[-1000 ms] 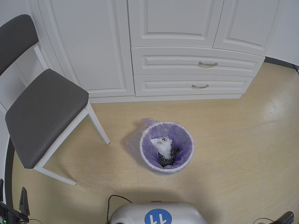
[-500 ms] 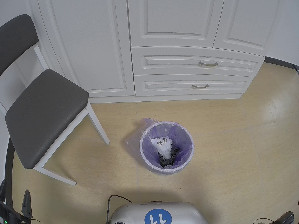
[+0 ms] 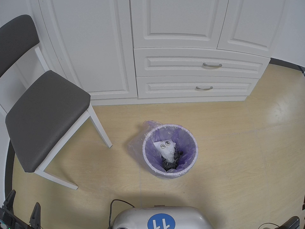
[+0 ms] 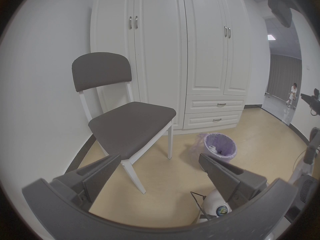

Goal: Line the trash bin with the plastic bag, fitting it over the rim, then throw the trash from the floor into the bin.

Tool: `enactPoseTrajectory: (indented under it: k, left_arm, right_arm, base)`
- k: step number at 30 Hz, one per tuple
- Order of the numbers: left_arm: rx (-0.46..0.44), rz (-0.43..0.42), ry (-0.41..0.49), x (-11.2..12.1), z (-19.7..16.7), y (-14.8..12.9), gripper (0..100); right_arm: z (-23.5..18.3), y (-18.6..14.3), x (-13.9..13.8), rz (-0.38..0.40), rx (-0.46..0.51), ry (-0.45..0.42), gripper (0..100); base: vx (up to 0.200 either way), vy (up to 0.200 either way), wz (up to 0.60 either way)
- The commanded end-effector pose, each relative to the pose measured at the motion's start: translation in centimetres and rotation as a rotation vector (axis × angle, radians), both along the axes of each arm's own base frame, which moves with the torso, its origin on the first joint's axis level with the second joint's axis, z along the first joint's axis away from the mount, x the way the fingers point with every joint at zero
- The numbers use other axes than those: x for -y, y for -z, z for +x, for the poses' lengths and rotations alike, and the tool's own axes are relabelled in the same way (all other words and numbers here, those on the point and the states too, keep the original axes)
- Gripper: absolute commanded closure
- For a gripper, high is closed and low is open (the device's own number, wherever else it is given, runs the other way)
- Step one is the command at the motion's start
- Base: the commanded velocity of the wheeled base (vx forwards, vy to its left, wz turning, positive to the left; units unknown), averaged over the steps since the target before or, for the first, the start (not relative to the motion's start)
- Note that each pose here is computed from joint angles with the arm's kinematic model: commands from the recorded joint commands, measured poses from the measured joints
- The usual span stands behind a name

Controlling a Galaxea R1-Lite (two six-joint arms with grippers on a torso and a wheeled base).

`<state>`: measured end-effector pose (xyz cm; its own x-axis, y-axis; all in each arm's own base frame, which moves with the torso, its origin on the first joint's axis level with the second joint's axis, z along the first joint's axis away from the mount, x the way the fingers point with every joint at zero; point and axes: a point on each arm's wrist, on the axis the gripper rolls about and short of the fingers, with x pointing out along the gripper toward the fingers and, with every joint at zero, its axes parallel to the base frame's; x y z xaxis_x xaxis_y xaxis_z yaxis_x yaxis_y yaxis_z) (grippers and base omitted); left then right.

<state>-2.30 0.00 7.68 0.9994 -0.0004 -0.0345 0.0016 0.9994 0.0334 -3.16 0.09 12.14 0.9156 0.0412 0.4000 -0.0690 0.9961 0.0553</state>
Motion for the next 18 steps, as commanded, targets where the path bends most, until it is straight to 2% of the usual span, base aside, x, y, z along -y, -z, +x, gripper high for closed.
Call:
enactPoseTrajectory:
  k: [1, 2, 10, 18]
  left_arm:
    - [0.011, -0.006, 0.002, 0.0, -0.1, 0.2, 0]
    - [0.011, -0.006, 0.002, 0.0, -0.1, 0.2, 0]
    - [0.013, -0.010, 0.002, 0.0, -0.1, 0.1, 0]
    - [0.011, -0.010, 0.002, 0.0, -0.1, 0.2, 0]
  right_arm:
    - [0.2, 0.8, 0.0, -0.006, -0.034, 0.016, 0]
    - [0.2, 0.8, 0.0, -0.006, -0.034, 0.016, 0]
    - [0.7, 2.8, 0.0, -0.074, -0.237, 0.030, 0]
    - [0.8, 3.4, 0.0, -0.080, -0.292, 0.029, 0]
  base:
    - [0.000, 0.000, 0.00]
    - [0.000, 0.000, 0.00]
    - [0.000, 0.000, 0.00]
    - [0.000, 0.000, 0.00]
